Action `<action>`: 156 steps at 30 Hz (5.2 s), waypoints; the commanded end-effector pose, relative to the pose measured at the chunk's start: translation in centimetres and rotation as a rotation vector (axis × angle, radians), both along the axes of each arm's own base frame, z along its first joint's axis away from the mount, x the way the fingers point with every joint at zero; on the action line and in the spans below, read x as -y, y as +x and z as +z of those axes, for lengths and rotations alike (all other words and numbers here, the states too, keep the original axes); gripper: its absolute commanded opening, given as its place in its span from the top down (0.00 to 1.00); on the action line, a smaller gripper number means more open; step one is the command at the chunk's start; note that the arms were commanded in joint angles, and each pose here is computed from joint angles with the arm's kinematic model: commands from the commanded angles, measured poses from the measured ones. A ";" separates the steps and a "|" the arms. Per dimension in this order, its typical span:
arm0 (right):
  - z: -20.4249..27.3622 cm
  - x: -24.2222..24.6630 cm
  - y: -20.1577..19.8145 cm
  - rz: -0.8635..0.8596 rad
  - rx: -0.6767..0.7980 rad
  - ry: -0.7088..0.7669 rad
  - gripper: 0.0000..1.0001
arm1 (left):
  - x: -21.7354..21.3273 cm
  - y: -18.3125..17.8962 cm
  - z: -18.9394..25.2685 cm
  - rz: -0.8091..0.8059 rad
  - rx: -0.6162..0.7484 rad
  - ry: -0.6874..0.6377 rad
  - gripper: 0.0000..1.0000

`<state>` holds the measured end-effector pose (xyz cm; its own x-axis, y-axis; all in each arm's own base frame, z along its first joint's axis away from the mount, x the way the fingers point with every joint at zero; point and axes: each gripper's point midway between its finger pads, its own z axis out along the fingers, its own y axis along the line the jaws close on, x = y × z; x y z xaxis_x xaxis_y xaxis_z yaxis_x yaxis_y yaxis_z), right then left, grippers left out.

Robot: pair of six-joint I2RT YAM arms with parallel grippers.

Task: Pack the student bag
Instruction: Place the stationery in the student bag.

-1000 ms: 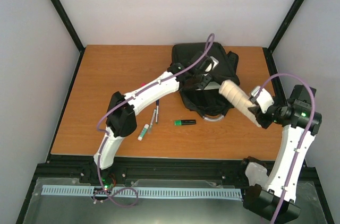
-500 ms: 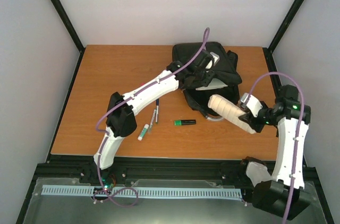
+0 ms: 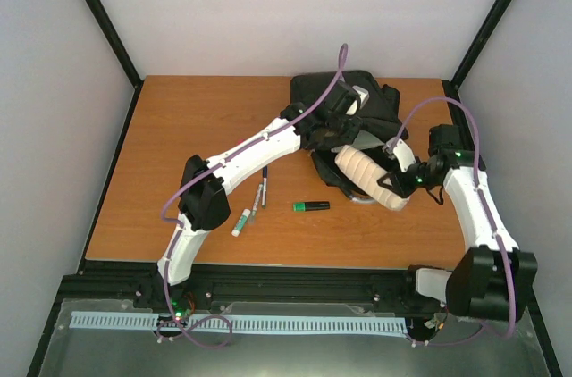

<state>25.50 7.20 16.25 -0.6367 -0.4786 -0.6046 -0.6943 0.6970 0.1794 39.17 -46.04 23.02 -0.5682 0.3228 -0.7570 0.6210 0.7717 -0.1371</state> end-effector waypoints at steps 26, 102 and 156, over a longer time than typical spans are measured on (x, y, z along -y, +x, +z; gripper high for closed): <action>-3.4 -5.2 11.6 -0.284 -0.259 0.601 0.90 | 1.3 -1.0 8.7 -0.036 0.116 -0.209 0.99; -8.7 -6.0 4.1 0.455 0.563 -0.466 0.97 | -4.0 -1.9 4.0 0.021 0.086 -0.123 0.99; -0.8 -8.6 0.8 0.254 0.448 -0.164 0.53 | -4.4 -2.5 -0.7 -0.030 0.032 0.014 0.99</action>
